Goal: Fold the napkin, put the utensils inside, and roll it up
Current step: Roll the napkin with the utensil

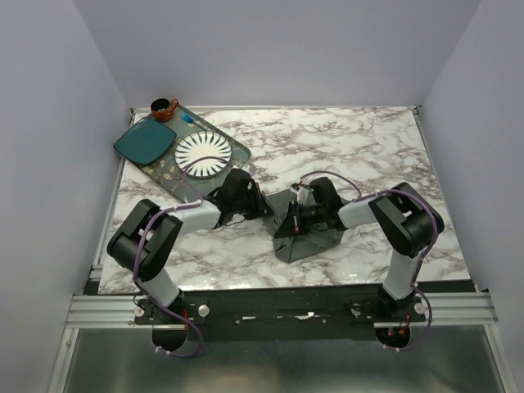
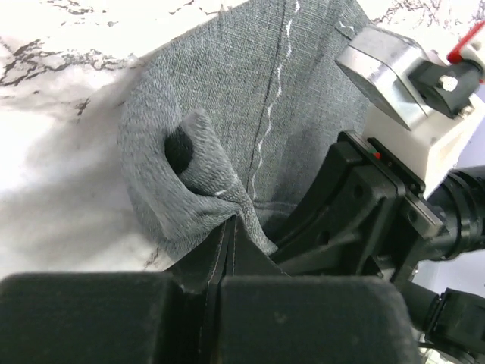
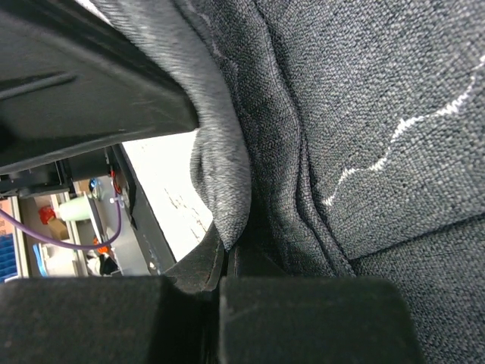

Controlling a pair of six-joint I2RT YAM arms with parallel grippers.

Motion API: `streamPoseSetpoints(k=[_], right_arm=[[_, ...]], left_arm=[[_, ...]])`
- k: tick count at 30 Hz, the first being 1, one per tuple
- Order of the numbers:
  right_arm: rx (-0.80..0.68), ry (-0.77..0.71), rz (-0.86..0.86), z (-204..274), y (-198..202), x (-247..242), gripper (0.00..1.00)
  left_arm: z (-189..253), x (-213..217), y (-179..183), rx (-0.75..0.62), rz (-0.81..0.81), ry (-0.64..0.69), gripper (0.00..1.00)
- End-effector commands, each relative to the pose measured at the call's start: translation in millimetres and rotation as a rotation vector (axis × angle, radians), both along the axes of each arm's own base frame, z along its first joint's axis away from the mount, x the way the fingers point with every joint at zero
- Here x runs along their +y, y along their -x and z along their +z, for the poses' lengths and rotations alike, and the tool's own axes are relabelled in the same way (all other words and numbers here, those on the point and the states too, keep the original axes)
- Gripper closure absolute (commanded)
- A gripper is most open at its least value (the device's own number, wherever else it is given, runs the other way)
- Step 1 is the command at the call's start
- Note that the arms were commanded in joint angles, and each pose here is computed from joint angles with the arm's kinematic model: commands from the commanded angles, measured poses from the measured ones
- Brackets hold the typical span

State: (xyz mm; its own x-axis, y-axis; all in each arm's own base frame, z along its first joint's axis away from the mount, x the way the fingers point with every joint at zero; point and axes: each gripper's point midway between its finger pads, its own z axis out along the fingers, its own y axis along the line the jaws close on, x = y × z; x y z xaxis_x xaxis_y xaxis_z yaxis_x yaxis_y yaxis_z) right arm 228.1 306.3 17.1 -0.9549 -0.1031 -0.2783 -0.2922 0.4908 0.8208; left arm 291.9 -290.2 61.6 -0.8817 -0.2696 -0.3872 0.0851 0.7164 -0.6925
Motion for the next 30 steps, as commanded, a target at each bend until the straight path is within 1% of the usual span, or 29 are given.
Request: streamPoseSetpoints(k=[1,6,9,10,12,13,14,16,18,19,20,21,22,23,24,25,27,28,29,30], right_arm=[[0.063,0.175,-0.028,-36.0,14.1,-24.6,0.99],[0.052,0.188,-0.027,-33.6,13.4,-26.4,0.97],[0.043,0.213,-0.026,-29.1,11.9,-28.6,0.91],[0.038,0.236,-0.034,-25.0,9.8,-31.0,0.84],[0.01,0.257,-0.041,-18.1,5.5,-33.2,0.74],[0.041,0.307,-0.041,-19.1,12.7,-40.3,0.65],[-0.001,0.31,-0.044,-5.1,4.1,-38.8,0.6],[0.012,0.368,-0.038,2.4,9.9,-47.7,0.5],[-0.058,0.415,-0.054,20.8,-2.9,-52.5,0.46],[-0.048,0.453,-0.046,23.7,2.7,-58.9,0.42],[-0.08,0.494,-0.057,25.9,-1.4,-65.2,0.41],[-0.127,0.5,-0.066,40.2,-6.4,-65.3,0.4],[-0.134,0.539,-0.041,41.9,2.9,-67.7,0.37],[-0.185,0.597,-0.059,43.5,-1.3,-75.0,0.34],[-0.218,0.619,-0.056,47.3,0.1,-75.3,0.31],[-0.265,0.623,-0.022,54.0,11.1,-67.8,0.29],[-0.331,0.692,-0.05,53.6,13.6,-71.2,0.26],[-0.367,0.713,-0.039,52.6,23.6,-68.1,0.19],[-0.397,0.763,-0.084,50.8,20.5,-73.3,0.11],[-0.415,0.778,-0.088,50.0,23.4,-72.3,0.1]], left_arm=[[-1.6,-14.2,-8.7,0.001,-0.01,0.037,1.0],[-25.3,-11.6,-7.4,0.047,0.006,0.007,1.0],[-37.7,-8.5,-6.1,0.064,0.013,-0.014,1.0],[-40.4,-7.7,-6.2,0.067,0.017,-0.02,1.0],[-48.5,-6.3,-4.9,0.085,0.022,-0.033,1.0],[-49.8,-6.0,-4.8,0.088,0.024,-0.035,1.0],[-53.6,-3.4,-3.0,0.1,0.032,-0.046,1.0],[-59.1,1.9,-2.9,0.111,0.05,-0.06,1.0],[-67.1,5.5,-0.2,0.135,0.057,-0.072,1.0],[-69.4,6.4,0.0,0.142,0.059,-0.074,1.0],[-70.1,5.8,-0.3,0.146,0.059,-0.075,1.0],[-71.9,5.9,-0.2,0.151,0.059,-0.078,1.0],[-72.6,6.4,-0.4,0.152,0.061,-0.082,1.0],[-74.1,7.6,0.1,0.157,0.066,-0.084,1.0],[-76.9,8.0,1.1,0.165,0.066,-0.087,1.0],[-77.9,7.5,1.5,0.171,0.067,-0.085,1.0],[-79.9,7.2,2.0,0.18,0.063,-0.081,1.0],[-79.4,7.8,1.2,0.177,0.064,-0.082,1.0],[-79.5,7.9,1.6,0.176,0.065,-0.083,1.0],[-79.0,8.3,1.0,0.173,0.065,-0.083,1.0]])
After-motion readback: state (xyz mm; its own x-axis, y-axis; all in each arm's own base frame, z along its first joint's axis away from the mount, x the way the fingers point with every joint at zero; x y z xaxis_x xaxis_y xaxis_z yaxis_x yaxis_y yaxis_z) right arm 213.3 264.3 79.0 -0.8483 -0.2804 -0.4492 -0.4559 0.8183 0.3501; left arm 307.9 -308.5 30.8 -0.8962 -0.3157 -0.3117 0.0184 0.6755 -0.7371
